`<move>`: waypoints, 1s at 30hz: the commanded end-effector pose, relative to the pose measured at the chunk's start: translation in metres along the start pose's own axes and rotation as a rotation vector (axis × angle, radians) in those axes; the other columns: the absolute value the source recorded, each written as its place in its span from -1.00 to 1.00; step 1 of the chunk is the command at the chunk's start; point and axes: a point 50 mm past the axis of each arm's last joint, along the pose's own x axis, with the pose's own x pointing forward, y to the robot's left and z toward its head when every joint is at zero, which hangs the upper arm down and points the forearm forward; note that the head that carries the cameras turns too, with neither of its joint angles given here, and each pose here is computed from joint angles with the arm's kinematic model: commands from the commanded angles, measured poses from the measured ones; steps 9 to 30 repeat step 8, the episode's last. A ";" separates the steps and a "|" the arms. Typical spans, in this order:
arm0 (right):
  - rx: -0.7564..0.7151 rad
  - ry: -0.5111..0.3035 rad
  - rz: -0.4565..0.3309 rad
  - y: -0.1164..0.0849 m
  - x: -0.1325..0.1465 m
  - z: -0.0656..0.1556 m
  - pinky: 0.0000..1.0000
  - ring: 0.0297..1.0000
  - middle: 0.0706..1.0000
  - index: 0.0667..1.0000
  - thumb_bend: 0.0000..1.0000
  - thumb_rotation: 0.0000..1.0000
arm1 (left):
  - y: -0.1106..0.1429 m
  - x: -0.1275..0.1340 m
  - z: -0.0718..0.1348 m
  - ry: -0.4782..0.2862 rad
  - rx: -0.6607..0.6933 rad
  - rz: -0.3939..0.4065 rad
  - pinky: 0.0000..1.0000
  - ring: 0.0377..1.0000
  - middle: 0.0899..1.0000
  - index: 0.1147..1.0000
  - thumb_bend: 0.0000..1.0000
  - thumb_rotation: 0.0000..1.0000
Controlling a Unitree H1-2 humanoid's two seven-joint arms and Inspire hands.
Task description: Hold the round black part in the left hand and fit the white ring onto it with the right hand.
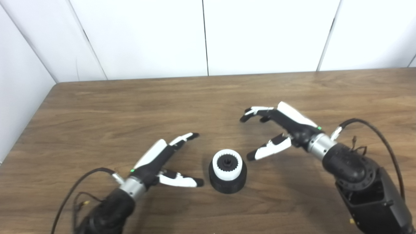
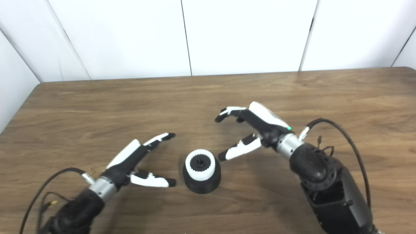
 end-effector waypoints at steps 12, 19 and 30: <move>0.261 -0.039 -0.235 -0.024 0.001 -0.024 0.57 0.73 0.72 0.56 0.50 0.12 | 0.049 -0.033 -0.015 -0.088 -0.359 0.387 0.92 0.97 0.97 0.98 0.67 0.62; 0.261 -0.039 -0.235 -0.024 0.001 -0.024 0.57 0.73 0.72 0.56 0.50 0.12 | 0.049 -0.033 -0.015 -0.088 -0.359 0.387 0.92 0.97 0.97 0.98 0.67 0.62; 0.261 -0.039 -0.235 -0.024 0.001 -0.024 0.57 0.73 0.72 0.56 0.50 0.12 | 0.049 -0.033 -0.015 -0.088 -0.359 0.387 0.92 0.97 0.97 0.98 0.67 0.62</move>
